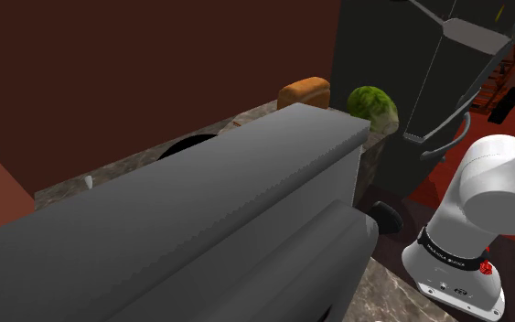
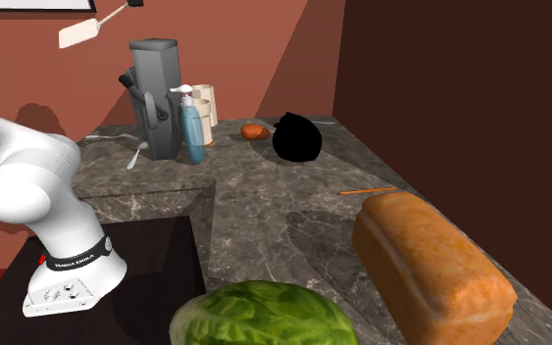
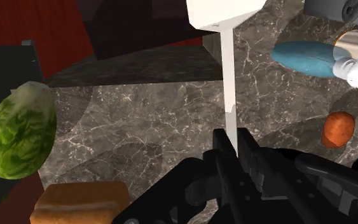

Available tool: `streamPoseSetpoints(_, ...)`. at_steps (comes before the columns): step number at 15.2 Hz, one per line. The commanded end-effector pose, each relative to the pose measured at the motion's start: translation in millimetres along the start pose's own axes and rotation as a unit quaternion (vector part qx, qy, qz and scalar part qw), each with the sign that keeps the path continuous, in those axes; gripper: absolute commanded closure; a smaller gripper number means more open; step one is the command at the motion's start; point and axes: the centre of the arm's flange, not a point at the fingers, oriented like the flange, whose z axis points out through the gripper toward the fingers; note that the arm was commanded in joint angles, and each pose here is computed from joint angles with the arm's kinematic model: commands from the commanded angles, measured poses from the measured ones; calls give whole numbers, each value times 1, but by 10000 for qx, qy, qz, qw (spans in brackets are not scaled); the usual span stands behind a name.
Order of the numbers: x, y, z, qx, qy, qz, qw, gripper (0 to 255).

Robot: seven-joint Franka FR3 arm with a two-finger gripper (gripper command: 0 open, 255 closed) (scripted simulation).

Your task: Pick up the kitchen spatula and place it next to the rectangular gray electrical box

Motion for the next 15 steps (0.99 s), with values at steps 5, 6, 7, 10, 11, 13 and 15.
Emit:
streamPoseSetpoints(5,-65,-49,-3,-2,-5,6,10000,255)
streamPoseSetpoints(6,-76,-57,-4,-2,-5,6,10000,255)
streamPoseSetpoints(7,-86,-65,-5,-2,-5,6,10000,255)
streamPoseSetpoints(10,-118,-88,-7,-2,-5,6,10000,255)
streamPoseSetpoints(11,-129,-96,-8,-2,-5,6,10000,255)
streamPoseSetpoints(13,-150,-112,-9,-2,-5,6,10000,255)
streamPoseSetpoints(15,-171,-128,-11,-2,-5,6,10000,255)
